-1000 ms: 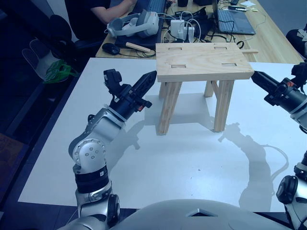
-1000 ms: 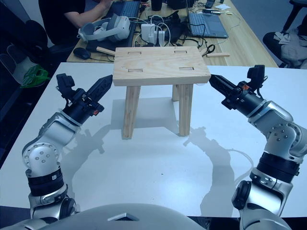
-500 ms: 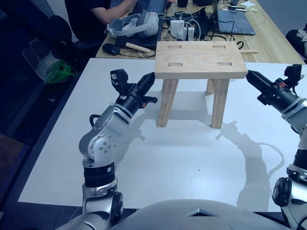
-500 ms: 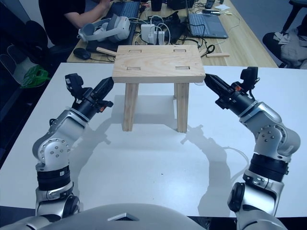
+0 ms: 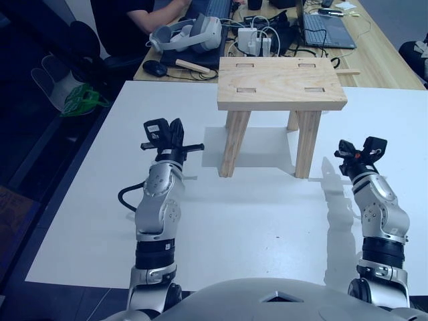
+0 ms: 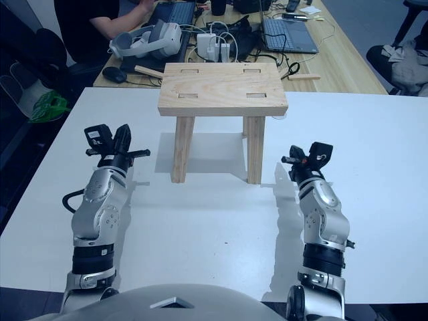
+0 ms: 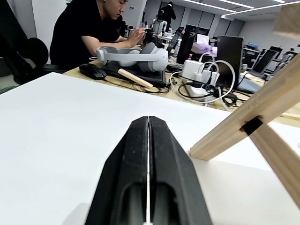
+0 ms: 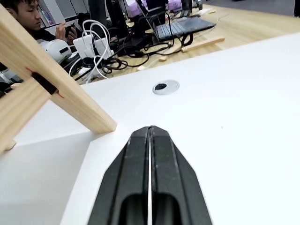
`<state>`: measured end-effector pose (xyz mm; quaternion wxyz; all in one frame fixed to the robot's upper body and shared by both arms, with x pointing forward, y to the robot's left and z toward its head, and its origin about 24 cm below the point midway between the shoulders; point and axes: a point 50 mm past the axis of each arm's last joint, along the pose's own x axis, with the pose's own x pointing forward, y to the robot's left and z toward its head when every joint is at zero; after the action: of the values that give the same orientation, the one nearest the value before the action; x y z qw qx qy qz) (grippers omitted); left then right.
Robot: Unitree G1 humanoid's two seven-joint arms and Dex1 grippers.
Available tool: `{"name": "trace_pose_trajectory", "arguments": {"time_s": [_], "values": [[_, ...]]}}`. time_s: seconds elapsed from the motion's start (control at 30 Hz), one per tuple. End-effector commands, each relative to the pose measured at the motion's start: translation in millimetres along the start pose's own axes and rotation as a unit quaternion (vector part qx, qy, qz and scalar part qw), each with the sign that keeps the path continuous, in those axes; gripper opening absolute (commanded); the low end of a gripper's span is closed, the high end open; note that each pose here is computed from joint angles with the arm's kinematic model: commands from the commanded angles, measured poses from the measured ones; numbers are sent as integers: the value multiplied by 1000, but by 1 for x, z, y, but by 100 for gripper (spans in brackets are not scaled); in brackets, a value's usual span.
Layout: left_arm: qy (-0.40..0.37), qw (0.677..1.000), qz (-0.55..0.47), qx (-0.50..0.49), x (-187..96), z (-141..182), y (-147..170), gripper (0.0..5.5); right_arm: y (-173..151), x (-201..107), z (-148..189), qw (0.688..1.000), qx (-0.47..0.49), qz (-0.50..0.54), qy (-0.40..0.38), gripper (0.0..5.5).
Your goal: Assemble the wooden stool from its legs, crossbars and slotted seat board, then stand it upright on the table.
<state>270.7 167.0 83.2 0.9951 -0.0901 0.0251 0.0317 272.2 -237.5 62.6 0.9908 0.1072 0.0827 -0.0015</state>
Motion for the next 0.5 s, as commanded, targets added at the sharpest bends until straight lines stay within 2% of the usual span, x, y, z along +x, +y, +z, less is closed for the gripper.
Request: {"name": "trace_pose_trajectory", "arguments": {"time_s": [0.03,0.17,0.23,0.37,0.5], "values": [[-11,999,-16,26,1,0,-2,3,15,5,8,997,-61,51,-14,0],[-15,998,-25,56,0,-1,-5,3,23,8,7,992,-104,75,-20,0],[7,998,-27,65,4,-5,-6,3,23,10,7,991,-106,76,-19,0],[-7,998,-41,51,11,1,-8,3,19,14,10,993,-98,70,-16,0],[4,996,-39,86,15,-1,-14,3,19,17,15,992,-104,62,-27,0]]}}
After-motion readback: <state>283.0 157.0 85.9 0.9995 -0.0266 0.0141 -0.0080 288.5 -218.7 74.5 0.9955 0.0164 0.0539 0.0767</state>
